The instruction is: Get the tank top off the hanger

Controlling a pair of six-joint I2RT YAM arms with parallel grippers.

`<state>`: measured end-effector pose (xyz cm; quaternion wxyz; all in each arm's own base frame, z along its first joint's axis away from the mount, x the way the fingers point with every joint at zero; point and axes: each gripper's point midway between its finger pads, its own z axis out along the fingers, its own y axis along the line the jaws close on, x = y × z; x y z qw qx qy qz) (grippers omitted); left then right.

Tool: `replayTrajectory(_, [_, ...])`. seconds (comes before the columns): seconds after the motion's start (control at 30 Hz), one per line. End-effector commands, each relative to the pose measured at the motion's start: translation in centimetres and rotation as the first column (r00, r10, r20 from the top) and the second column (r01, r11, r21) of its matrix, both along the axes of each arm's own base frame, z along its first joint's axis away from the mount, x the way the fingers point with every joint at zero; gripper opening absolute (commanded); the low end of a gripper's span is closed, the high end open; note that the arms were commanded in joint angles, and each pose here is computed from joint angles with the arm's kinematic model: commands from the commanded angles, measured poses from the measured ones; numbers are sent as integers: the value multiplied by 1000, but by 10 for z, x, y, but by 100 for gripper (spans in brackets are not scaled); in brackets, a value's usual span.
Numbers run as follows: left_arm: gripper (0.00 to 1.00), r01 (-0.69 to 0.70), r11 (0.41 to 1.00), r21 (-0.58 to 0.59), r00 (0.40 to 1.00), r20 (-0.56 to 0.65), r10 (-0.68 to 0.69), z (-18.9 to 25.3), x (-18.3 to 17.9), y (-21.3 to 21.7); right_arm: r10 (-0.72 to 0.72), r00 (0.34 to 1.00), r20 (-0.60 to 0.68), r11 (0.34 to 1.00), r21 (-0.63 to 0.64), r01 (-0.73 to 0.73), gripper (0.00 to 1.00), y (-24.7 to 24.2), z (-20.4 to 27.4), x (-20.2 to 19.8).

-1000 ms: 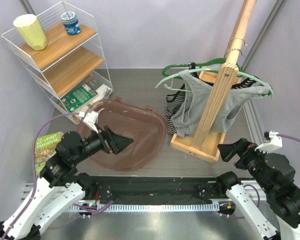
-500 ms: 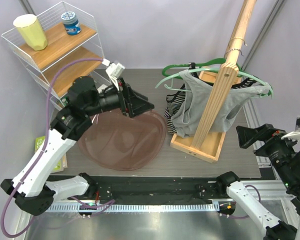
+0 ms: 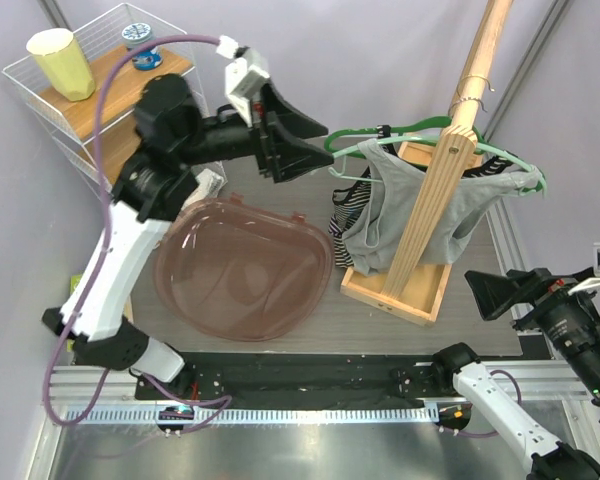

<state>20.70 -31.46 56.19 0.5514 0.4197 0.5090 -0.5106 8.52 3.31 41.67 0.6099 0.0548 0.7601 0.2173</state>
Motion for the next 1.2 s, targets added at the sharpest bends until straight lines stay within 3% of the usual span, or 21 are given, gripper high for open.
replayTrajectory(0.0, [55, 107, 994, 21, 994, -21, -107, -16, 19, -19, 75, 996, 54, 995, 57, -79, 99, 8, 16, -23])
replayTrajectory(0.1, [47, 124, 992, -2, 992, -21, -124, -18, 32, -29, 115, 992, 51, 991, 67, -119, 99, 12, 16, -33])
replayTrajectory(0.23, [48, 139, 989, -53, 990, -3, -140, -13, 43, -37, 94, 994, 52, 994, 57, -97, 99, 5, 17, -39])
replayTrajectory(0.43, [48, 228, 970, -90, 970, -69, -234, -20, 50, -52, 95, 994, 61, 993, 58, -99, 100, 4, 21, -43])
replayTrajectory(0.87, [28, 315, 940, -133, 921, -195, -336, -40, 71, -75, 95, 992, 78, 994, 55, -99, 100, 1, 25, -48])
replayTrajectory(1.17, [32, 371, 919, -135, 892, -223, -393, -55, 58, -81, 95, 993, 69, 994, 54, -98, 100, 1, 18, -48])
